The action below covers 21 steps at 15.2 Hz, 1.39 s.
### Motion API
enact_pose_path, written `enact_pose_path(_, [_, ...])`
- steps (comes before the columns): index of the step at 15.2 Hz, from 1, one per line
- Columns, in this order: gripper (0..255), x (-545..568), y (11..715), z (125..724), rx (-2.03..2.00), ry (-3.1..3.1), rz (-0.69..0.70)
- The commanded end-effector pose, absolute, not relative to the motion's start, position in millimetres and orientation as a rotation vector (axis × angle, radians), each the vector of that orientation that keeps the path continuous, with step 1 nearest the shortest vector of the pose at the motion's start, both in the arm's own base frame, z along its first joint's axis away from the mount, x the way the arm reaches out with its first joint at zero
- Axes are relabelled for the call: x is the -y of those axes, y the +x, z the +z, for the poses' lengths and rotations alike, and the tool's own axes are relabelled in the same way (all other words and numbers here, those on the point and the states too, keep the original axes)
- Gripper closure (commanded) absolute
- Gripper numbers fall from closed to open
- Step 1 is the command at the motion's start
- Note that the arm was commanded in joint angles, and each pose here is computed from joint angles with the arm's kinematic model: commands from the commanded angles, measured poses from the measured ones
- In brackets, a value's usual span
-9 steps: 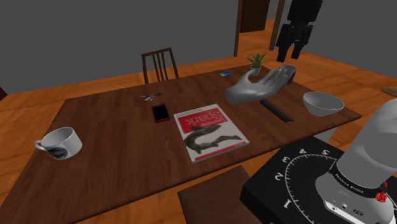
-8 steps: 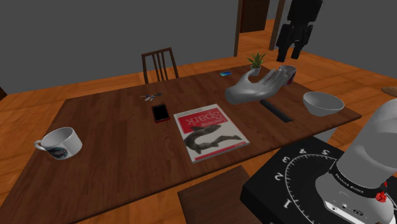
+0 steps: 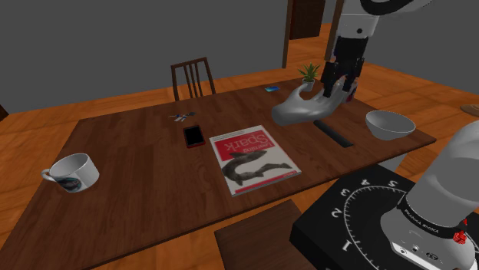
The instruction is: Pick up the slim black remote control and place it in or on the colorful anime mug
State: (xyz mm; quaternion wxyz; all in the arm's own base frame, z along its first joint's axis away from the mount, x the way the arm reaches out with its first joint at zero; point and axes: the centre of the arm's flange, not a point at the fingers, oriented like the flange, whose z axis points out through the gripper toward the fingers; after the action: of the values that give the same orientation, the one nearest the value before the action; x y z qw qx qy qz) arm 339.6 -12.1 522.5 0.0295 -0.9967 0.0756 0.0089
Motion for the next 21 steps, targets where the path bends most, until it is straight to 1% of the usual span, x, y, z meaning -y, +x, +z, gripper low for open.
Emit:
enact_pose_path(1, [0, 22.4, 344.4, 500.7, -0.285, -3.088, 0.022])
enact_pose_path(14, [0, 93.0, 377.2, 357.2, -0.633, -3.158, 0.009])
enact_pose_path(21, [0, 97.1, 377.0, 323.0, -0.640, -3.159, 0.009])
